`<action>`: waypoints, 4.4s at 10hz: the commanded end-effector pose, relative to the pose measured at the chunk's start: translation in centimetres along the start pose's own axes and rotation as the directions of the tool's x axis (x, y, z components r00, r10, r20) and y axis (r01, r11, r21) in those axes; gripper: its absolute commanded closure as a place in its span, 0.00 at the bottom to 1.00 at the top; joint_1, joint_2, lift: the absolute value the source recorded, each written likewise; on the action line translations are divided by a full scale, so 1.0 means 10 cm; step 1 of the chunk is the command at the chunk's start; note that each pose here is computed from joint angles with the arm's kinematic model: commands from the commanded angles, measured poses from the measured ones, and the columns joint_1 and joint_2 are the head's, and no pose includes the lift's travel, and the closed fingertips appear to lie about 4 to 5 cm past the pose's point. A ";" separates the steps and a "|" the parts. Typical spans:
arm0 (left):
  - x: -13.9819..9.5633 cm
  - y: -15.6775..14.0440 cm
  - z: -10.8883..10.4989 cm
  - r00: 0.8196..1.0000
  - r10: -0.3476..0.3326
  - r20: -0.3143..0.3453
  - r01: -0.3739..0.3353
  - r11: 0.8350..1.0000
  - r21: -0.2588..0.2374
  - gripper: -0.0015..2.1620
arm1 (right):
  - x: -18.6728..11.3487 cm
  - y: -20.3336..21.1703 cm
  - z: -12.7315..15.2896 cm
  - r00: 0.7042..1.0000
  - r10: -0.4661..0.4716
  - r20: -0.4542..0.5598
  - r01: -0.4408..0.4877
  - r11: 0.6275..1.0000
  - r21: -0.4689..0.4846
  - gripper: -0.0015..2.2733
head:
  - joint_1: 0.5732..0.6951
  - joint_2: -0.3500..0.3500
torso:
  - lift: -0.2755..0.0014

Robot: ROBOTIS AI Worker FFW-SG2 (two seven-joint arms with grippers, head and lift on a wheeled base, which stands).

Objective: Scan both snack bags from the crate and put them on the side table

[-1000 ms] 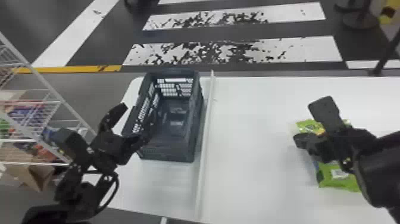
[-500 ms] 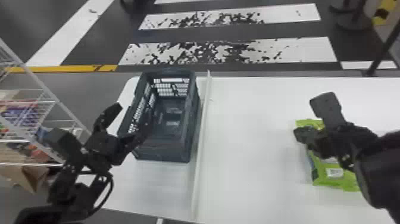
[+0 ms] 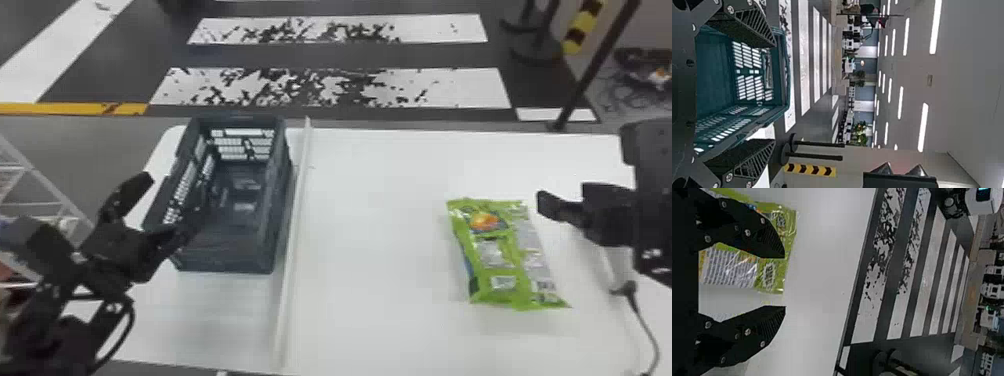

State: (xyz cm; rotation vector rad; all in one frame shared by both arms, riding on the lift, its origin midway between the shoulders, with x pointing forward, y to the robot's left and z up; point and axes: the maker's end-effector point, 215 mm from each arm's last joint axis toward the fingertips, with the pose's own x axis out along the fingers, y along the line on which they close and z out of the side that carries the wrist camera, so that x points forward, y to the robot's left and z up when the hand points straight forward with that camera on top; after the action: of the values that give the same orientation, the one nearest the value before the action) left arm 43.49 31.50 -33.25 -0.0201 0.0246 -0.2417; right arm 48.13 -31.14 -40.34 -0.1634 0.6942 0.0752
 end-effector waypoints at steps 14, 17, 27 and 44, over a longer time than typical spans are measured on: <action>0.03 -0.02 -0.02 1.000 -0.004 0.002 0.004 1.000 -0.004 0.07 | 0.52 -1.18 -1.38 0.942 -0.061 -0.330 0.122 0.979 0.166 0.94 | 1.00 0.25 | 0.68; 0.02 -0.01 -0.03 1.000 -0.002 0.000 0.002 1.000 -0.004 0.07 | 0.45 -1.15 -1.28 0.952 -0.051 -0.302 0.109 0.977 0.181 0.99 | 1.00 0.26 | 0.68; 0.04 -0.03 -0.07 1.000 -0.005 -0.007 0.005 1.000 -0.009 0.07 | -0.98 -0.16 -1.47 0.941 0.080 -0.330 0.002 0.970 0.242 0.99 | 1.00 0.37 | 0.68; 0.03 -0.07 -0.12 1.000 -0.009 -0.011 0.008 1.000 -0.013 0.07 | -0.98 0.42 -1.69 0.913 0.174 -0.368 -0.089 0.968 0.237 0.99 | 1.00 0.52 | 0.68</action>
State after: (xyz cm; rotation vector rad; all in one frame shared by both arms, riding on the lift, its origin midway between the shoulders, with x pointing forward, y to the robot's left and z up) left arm 43.59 30.77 -34.47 -0.0316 0.0377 -0.2502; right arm 29.61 -30.07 -47.21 0.0787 1.0935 0.1004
